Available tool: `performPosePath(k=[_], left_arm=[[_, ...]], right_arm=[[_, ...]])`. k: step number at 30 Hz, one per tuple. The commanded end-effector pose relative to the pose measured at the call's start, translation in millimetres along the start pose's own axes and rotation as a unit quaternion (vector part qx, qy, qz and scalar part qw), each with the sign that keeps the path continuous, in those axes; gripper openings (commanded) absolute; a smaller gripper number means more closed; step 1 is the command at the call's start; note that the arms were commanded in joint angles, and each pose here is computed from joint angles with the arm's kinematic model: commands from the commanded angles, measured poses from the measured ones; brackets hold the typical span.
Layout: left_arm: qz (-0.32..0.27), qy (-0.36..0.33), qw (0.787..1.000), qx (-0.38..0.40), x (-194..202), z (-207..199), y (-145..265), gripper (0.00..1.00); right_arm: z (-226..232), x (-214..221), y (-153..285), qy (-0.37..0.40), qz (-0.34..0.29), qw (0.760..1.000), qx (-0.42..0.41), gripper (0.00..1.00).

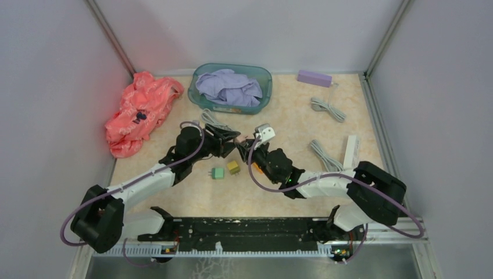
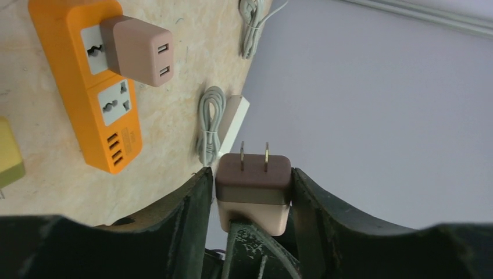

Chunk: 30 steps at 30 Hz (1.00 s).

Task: Insert the plug

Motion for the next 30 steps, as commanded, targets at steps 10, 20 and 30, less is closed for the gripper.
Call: performPosePath(k=[10, 20, 30], left_arm=[[-0.015, -0.230, 0.973, -0.013, -8.5, 18.4, 1.5, 0.76], [0.017, -0.374, 0.927, -0.037, -11.1, 28.3, -2.9, 0.86], [0.051, -0.438, 0.894, -0.080, -17.5, 48.3, -22.3, 0.85]], right_arm=[[-9.1, -30.3, 25.7, 0.075, 0.091, 0.993, -0.023, 0.00], [-34.5, -37.4, 33.3, 0.113, 0.233, 0.966, -0.015, 0.00], [-41.1, -30.4, 30.3, 0.113, 0.358, 0.926, -0.033, 0.00]])
Point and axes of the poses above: each gripper's point midway between its finger pads, its own y axis back along the fingers, its own z axis along the line the jaws close on, x = y × z, the point moved 3 cm from there along y, back along the fingers, and after that the axes turned 1 degree about y, right-handed, at the moved point
